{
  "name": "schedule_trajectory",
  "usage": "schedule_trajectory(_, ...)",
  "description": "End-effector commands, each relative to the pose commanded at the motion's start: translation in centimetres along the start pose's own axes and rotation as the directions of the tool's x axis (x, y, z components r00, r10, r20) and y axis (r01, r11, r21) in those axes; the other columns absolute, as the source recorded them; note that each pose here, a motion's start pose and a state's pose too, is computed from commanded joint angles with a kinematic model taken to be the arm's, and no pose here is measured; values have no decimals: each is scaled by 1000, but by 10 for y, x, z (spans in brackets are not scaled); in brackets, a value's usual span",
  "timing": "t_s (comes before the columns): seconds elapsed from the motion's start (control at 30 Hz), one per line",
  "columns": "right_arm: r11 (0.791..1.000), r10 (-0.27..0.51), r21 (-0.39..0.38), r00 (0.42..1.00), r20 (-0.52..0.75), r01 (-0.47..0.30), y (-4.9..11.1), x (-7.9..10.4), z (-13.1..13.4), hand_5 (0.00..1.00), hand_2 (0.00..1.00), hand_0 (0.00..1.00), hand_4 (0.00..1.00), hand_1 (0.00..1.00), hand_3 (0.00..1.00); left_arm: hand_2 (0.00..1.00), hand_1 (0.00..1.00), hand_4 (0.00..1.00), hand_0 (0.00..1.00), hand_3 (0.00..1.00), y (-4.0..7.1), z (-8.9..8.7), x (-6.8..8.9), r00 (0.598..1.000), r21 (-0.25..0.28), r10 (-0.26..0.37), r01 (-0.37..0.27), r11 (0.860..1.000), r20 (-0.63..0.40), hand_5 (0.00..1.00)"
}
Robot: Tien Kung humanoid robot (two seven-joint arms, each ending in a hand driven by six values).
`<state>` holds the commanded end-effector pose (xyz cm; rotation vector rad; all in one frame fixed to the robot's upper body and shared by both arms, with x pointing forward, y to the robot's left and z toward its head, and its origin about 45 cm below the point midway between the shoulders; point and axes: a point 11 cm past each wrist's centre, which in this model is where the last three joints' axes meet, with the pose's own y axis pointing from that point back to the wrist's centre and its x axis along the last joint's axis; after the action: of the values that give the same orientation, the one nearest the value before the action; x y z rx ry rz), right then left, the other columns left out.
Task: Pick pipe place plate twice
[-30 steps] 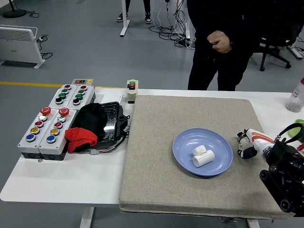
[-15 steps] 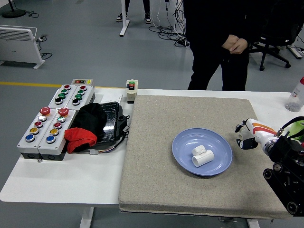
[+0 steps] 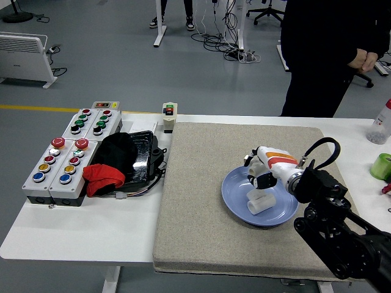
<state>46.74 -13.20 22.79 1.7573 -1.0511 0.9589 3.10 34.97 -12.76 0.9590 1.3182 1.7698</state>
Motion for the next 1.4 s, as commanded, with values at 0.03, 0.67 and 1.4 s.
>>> schedule_trajectory(0.03, 1000, -8, 0, 1000, -1, 8, 0, -1, -1, 300, 922, 826, 701, 816, 861, 712, 685, 319, 697, 651, 0, 0, 0, 1000, 0, 0, 0, 1000, 0, 998)
schedule_trajectory(0.67, 986, 167, 0, 970, 177, -170, 7, 41, 12, 387, 998, 946, 848, 944, 998, 711, 684, 320, 698, 650, 0, 2, -1, 1000, -4, -3, 3, 1000, -2, 998)
schedule_trajectory(1.4, 854, 373, -304, 89, 924, -422, 95, 105, 198, 516, 911, 850, 619, 807, 845, 710, 682, 319, 698, 650, 0, 4, -3, 1000, -10, -3, 3, 1000, -1, 998)
